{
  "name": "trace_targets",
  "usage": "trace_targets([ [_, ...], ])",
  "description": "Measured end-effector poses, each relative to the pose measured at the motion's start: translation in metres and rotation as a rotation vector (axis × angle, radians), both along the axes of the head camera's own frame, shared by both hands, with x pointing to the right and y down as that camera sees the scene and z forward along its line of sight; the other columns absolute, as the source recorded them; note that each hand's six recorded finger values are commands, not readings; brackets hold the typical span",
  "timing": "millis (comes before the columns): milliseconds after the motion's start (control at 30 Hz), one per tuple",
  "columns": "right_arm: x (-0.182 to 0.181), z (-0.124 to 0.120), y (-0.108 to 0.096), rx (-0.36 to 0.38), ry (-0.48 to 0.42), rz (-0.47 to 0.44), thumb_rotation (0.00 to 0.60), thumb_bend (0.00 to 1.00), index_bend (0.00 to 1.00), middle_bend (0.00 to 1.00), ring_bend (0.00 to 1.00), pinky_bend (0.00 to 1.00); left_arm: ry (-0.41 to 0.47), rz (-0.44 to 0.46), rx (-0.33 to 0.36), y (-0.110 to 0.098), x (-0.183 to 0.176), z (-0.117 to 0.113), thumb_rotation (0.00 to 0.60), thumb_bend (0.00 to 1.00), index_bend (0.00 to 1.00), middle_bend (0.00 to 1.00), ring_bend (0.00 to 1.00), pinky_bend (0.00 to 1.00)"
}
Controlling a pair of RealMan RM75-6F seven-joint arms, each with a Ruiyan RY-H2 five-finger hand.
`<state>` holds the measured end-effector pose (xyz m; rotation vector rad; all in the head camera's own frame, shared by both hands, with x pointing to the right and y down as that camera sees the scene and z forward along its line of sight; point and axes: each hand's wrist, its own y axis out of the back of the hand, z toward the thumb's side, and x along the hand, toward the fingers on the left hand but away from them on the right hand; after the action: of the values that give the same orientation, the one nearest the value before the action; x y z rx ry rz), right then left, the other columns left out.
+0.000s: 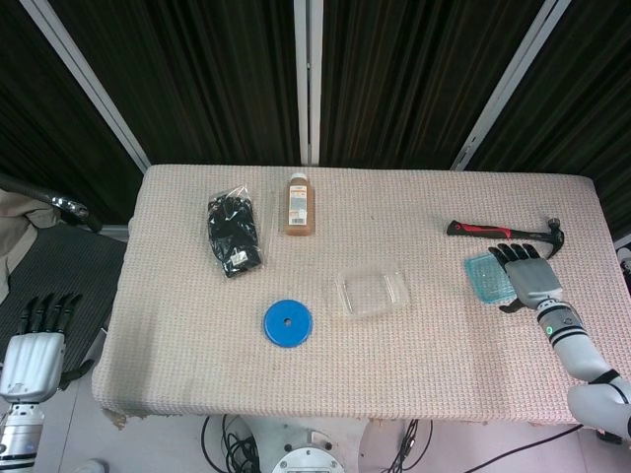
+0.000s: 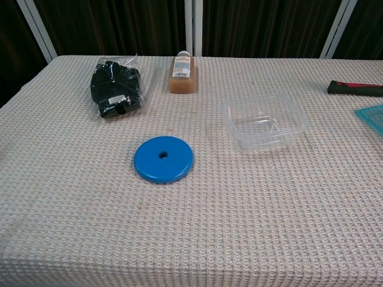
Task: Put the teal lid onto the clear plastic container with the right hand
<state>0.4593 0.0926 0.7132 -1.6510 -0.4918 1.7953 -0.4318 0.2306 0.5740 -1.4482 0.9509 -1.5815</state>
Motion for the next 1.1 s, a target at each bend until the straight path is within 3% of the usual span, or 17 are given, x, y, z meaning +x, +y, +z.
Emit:
trace_targets([
  [467,0.007,0.03,-0.016,-0.078,0.034,-0.004,0.6,0.03,0.0,0.08,0.0,0.0,-0.004,-0.014,-0.026,0.005,0.007,-0.005,0.6,0.0,0.1,0.09,0.01,0.02],
  [633,0.005,0.037,-0.017,-0.091,0.028,0.004,0.6,0.03,0.0,0.15,0.0,0.0,-0.002,-0.011,-0.027,0.005,0.009,-0.006,0.6,0.0,0.1,0.09,0.01,0.02],
  [700,0.005,0.039,-0.016,-0.095,0.028,0.003,0.6,0.04,0.04,0.21,0.0,0.0,-0.002,-0.013,-0.026,0.005,0.009,-0.006,0.6,0.0,0.1,0.09,0.01,0.02],
  [833,0.004,0.037,-0.017,-0.067,0.007,0.005,0.6,0.09,0.25,0.34,0.02,0.0,-0.001,-0.015,-0.027,0.005,0.009,-0.006,0.6,0.0,0.1,0.09,0.01,0.02],
  [1100,-0.007,0.022,-0.014,-0.02,-0.101,0.023,0.6,0.15,0.31,0.4,0.08,0.01,0.008,-0.009,-0.035,0.004,0.01,-0.004,0.6,0.0,0.1,0.09,0.01,0.02],
])
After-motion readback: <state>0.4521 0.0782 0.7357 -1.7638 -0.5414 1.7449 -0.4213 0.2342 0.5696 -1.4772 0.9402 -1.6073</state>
